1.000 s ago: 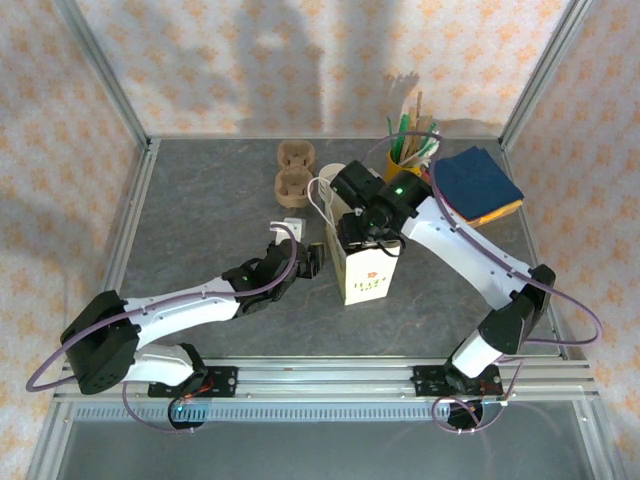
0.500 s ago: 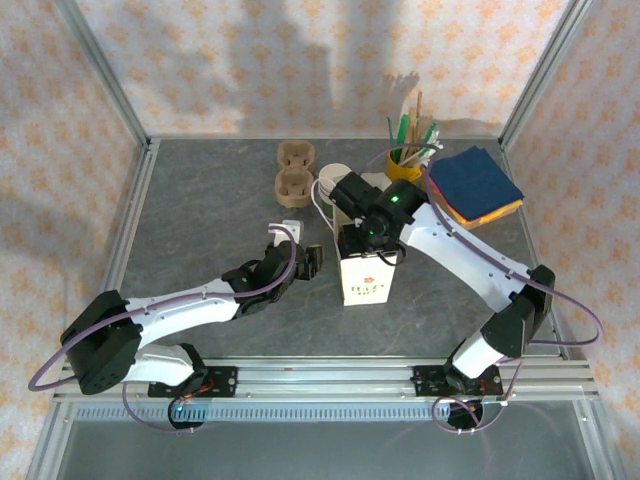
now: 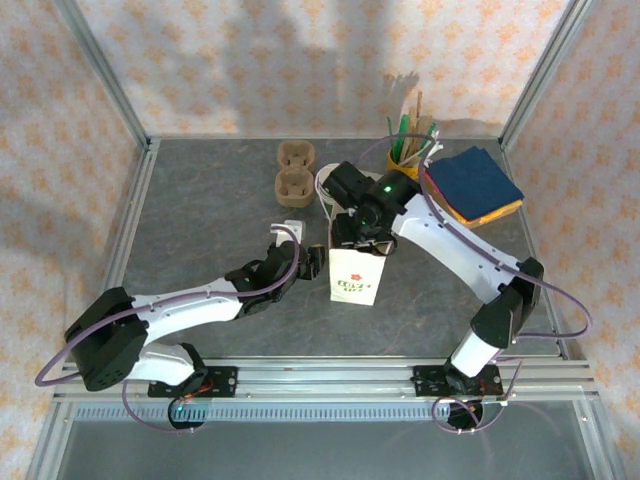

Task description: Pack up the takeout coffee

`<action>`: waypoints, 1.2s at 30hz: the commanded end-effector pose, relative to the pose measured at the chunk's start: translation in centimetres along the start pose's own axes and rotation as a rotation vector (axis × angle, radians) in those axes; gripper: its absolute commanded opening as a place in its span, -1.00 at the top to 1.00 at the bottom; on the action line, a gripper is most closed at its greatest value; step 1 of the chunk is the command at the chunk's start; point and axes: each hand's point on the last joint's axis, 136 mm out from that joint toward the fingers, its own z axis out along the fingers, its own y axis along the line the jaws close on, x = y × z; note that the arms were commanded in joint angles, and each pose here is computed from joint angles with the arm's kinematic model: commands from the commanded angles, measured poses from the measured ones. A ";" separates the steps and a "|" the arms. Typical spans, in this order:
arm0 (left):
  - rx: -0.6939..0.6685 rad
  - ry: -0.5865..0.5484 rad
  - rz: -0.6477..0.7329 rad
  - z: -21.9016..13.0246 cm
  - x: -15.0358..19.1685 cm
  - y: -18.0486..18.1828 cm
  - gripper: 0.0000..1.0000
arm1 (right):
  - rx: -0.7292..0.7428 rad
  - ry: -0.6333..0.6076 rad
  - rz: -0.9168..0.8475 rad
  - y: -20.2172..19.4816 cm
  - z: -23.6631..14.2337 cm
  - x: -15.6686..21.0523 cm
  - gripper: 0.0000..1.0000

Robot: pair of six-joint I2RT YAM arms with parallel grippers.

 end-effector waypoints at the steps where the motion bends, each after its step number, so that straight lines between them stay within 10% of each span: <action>1: -0.002 0.000 0.019 0.4 0.2 0.1 -0.42 | 0.021 -0.047 0.032 -0.6 -0.9 -1.4 0.10; 36: 0.298 0.024 0.030 -0.4 2.0 -6.2 -0.38 | 0.079 0.072 0.041 -2.9 2.0 1.8 0.15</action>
